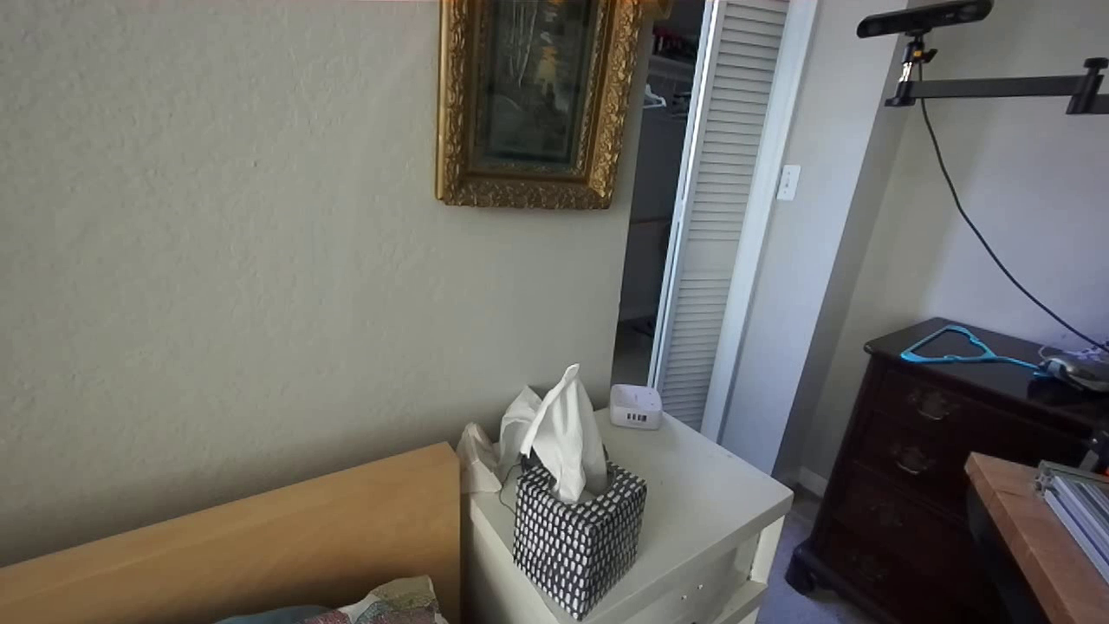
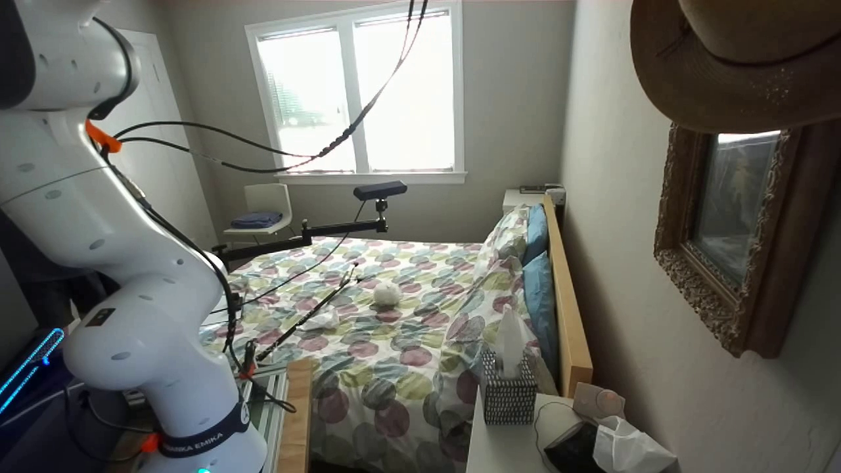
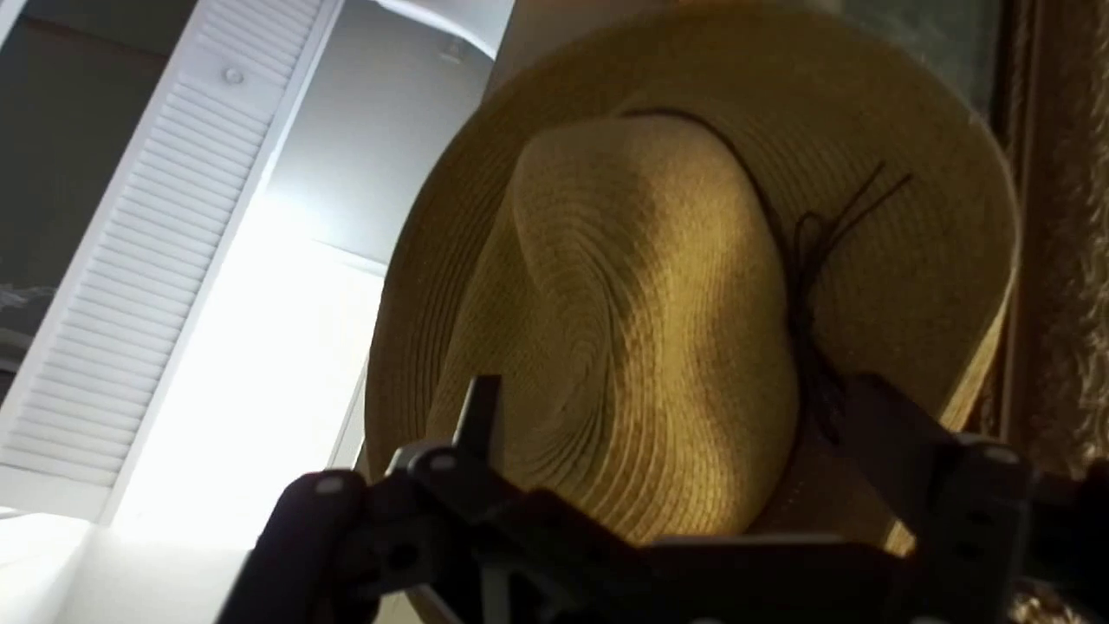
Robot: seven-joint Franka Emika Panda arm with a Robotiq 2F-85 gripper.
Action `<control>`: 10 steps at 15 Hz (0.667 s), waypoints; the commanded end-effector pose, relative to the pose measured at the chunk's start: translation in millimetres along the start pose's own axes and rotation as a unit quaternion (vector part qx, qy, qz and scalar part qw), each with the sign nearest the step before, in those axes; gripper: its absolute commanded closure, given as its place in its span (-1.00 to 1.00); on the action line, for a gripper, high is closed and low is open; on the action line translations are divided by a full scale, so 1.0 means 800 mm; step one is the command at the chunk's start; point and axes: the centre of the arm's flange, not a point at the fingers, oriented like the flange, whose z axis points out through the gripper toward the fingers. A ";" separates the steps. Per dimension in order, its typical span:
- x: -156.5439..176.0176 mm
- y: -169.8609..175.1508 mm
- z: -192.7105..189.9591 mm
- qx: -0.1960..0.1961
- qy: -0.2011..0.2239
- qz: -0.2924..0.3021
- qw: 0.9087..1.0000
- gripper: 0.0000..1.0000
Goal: Use the tissue to wipe the picture frame then put the hat on the hook
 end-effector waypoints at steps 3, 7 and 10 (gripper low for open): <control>-0.082 -0.010 -0.005 0.014 -0.121 -0.063 0.991 -1.00; -0.128 -0.039 0.025 0.064 -0.197 -0.112 0.972 -1.00; -0.162 -0.066 0.052 0.110 -0.243 -0.135 0.954 -1.00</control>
